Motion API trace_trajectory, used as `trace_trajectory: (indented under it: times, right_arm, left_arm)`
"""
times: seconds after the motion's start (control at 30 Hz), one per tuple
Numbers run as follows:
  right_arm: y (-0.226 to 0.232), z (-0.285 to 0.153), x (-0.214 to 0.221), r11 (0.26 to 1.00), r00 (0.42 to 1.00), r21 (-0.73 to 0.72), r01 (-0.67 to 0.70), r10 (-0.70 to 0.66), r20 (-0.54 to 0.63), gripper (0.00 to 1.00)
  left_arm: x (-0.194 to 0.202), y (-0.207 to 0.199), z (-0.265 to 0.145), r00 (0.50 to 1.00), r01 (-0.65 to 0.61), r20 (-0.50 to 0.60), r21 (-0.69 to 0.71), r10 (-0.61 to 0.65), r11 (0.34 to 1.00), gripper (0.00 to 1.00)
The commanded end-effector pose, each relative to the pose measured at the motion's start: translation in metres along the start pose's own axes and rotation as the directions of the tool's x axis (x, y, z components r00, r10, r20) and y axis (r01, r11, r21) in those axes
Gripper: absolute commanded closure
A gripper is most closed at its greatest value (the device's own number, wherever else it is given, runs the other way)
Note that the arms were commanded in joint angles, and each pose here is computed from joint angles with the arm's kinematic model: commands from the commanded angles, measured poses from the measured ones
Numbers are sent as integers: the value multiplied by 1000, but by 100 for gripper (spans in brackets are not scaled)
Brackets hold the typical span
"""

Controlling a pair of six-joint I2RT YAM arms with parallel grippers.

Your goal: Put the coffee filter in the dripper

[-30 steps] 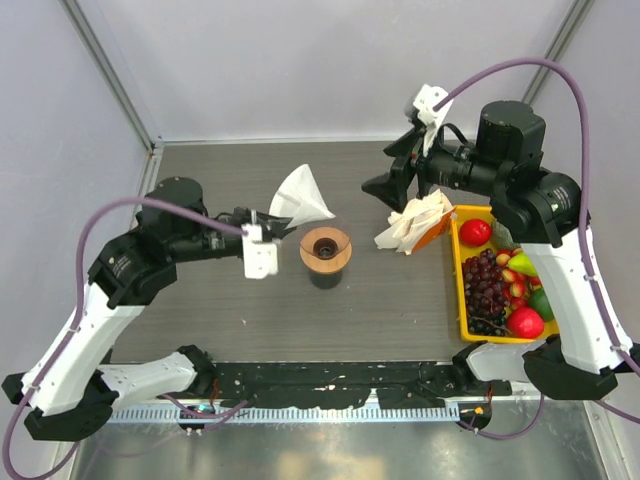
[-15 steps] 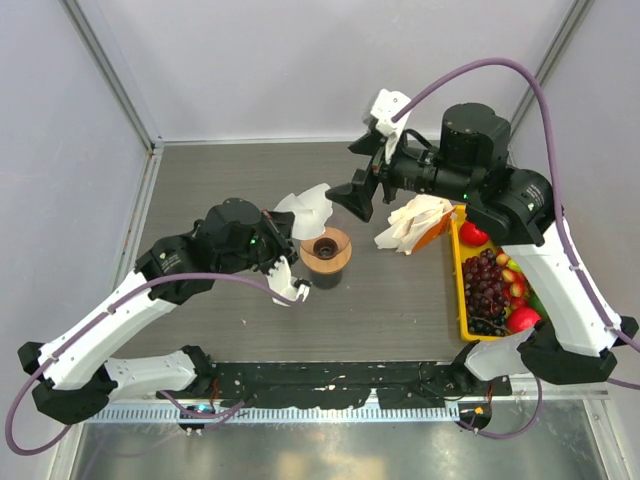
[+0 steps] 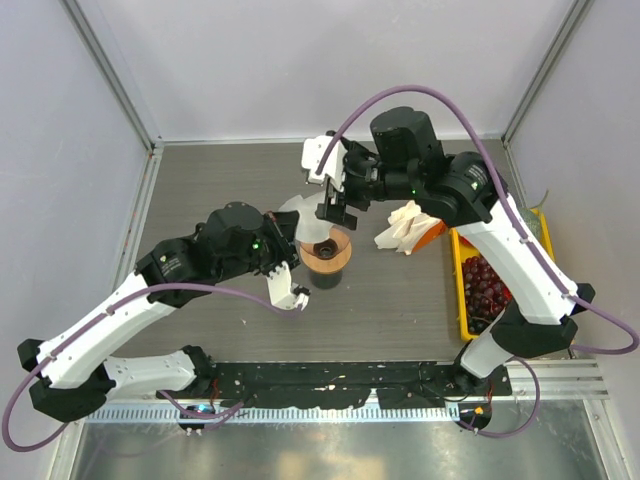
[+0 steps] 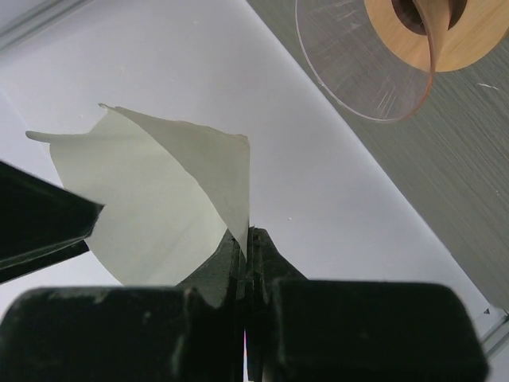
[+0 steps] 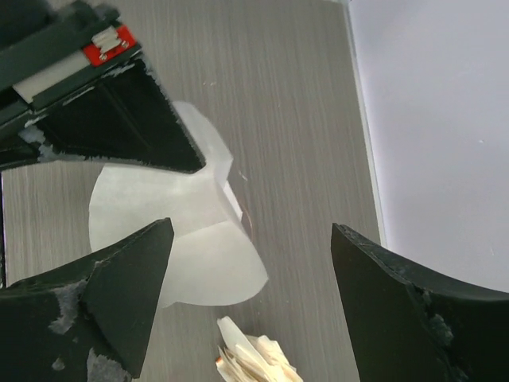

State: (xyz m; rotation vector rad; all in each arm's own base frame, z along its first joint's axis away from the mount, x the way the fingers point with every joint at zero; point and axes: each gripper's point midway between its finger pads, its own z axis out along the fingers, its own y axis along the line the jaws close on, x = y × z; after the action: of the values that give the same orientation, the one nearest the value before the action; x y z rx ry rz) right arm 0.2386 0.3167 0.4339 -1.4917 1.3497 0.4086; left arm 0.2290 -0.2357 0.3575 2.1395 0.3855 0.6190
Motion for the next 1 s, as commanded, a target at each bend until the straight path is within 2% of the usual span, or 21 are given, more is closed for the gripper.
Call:
trace_trajectory:
  times: [0.0,0.23,0.33,0.37,0.4,0.47,0.6,0.67,0.7,0.77,0.97]
  right_arm:
    - [6,-8,-6,995,995,-25,101,-101,-1,16]
    - [-3,4,11,992,988,4,126,-125,-86,39]
    - [-6,1,13,993,988,25,119,-116,-97,65]
    - [-9,0,13,992,989,46,115,-110,-103,71]
    - [-11,-1,13,993,990,61,103,-97,-105,84]
    - [-18,-5,11,990,992,107,86,-75,-101,95]
    - [-12,-14,2,993,996,91,75,-70,-56,94]
    - [4,-16,0,997,997,17,78,-77,-29,61]
    - [9,-15,3,998,997,-1,66,-66,-34,39]
    - [14,-13,7,998,998,-25,53,-54,-39,27]
    - [14,7,20,997,992,-60,41,-47,-113,27]
  left_arm:
    - [5,22,-13,999,-32,-25,-77,30,996,97]
    - [1,29,-15,999,-40,-16,-101,38,994,97]
    - [-2,28,-14,999,-48,-10,-98,47,994,98]
    - [-2,27,-14,999,-47,-9,-95,46,994,98]
    - [-2,27,-14,999,-48,-9,-97,47,994,97]
    - [-3,28,-14,999,-50,-7,-101,50,994,97]
    - [-4,29,-12,999,-54,-5,-102,54,993,98]
    - [-4,31,-13,998,-58,-7,-110,58,992,98]
    - [-5,31,-13,998,-59,-5,-112,59,992,98]
    - [-5,32,-13,998,-69,-7,-115,69,991,98]
    - [-8,38,-12,997,-82,-3,-139,82,987,95]
